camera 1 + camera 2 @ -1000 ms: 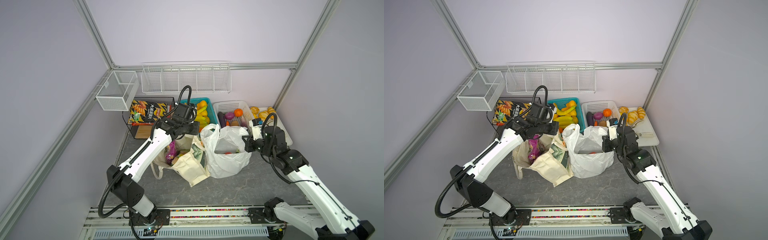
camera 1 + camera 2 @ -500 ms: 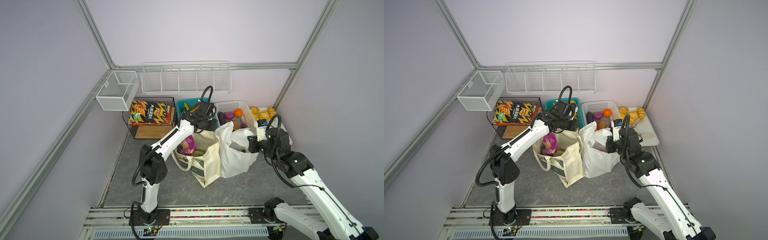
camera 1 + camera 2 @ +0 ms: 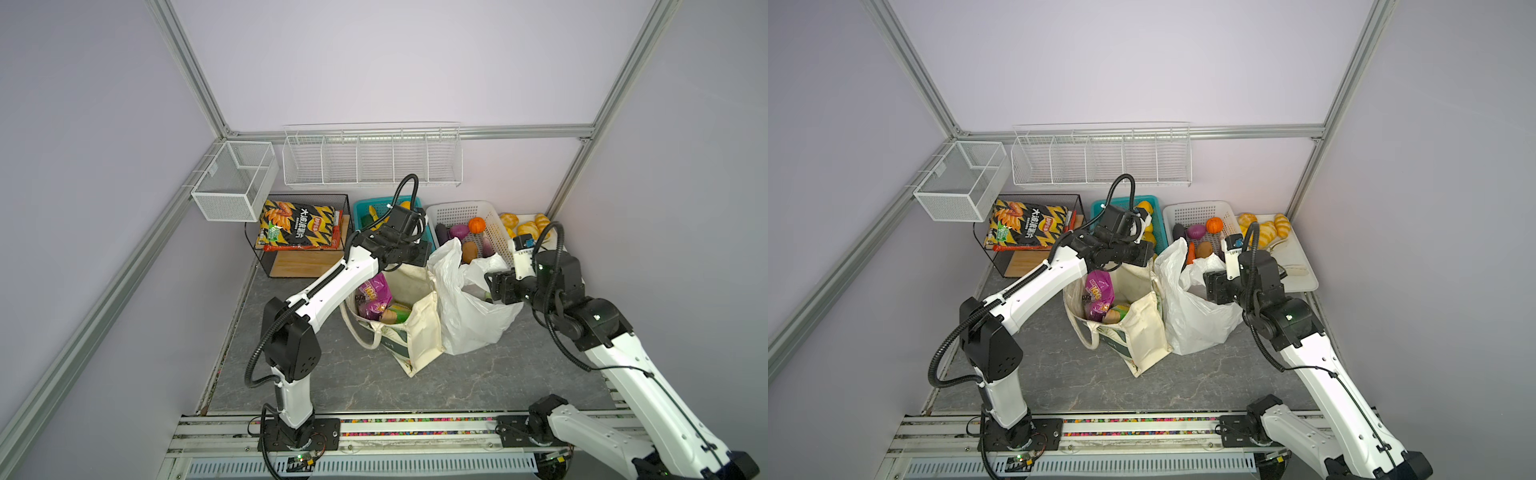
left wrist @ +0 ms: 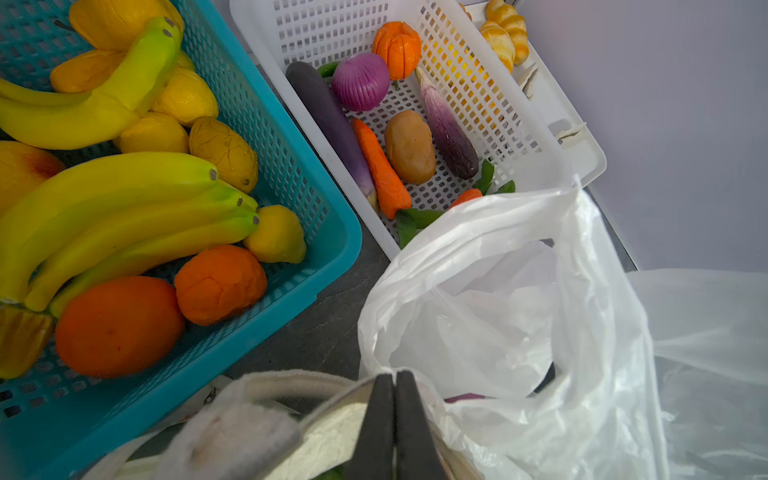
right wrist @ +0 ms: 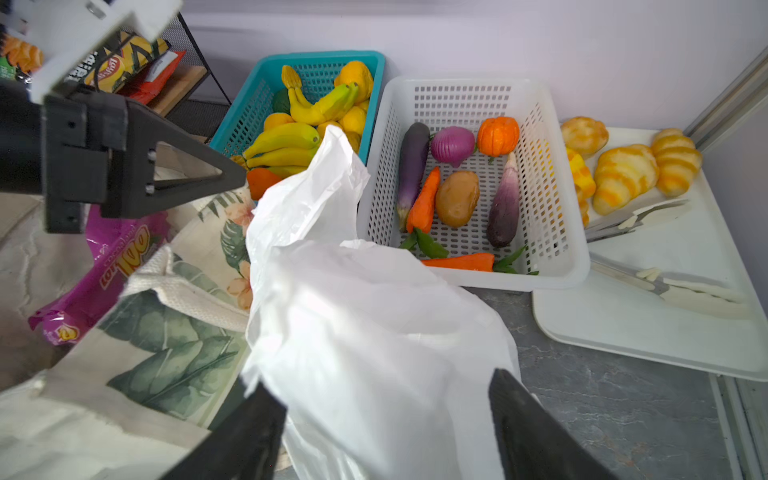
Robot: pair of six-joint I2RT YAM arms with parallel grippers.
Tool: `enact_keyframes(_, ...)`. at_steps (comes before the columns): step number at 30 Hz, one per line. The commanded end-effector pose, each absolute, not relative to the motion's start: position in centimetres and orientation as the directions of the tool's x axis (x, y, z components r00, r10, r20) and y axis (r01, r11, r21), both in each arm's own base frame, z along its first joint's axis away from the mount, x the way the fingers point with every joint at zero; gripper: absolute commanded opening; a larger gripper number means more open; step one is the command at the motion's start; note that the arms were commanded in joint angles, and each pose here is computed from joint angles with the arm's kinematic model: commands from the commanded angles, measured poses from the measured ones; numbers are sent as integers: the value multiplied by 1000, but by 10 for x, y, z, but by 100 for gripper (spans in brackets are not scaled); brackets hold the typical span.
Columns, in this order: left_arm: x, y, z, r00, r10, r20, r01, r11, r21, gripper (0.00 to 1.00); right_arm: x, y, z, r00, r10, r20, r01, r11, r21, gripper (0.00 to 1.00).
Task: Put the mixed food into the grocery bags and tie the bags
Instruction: 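Release the white bag and grasp the tote bag's rim with the right gripper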
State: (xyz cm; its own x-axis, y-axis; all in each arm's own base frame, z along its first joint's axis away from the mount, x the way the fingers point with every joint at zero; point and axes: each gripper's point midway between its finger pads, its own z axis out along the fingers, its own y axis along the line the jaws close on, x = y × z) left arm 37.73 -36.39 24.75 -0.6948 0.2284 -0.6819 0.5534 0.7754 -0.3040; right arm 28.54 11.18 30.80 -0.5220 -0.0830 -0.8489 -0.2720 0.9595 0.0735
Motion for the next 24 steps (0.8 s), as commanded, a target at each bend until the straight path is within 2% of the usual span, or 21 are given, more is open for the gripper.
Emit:
enact_keyframes(1,373,-364,257,-689,214,-692,565,758,-327,0,276,96,332,-483,-97,-870,-235,972,22,93)
enact_keyframes(7,372,-363,257,-690,214,-691,569,750,-336,0,262,109,365,-396,-155,-905,-295,955,-34,96)
enact_keyframes(11,372,-363,258,-689,212,-693,572,747,-340,0,249,148,369,-342,-267,-901,-452,887,-92,93)
enact_keyframes(17,374,-362,259,-687,209,-695,573,745,-342,0,221,236,338,-331,-375,-866,-756,655,5,85)
enact_keyframes(24,374,-358,259,-686,216,-694,572,749,-333,0,227,265,289,-412,-430,-803,-794,602,85,73)
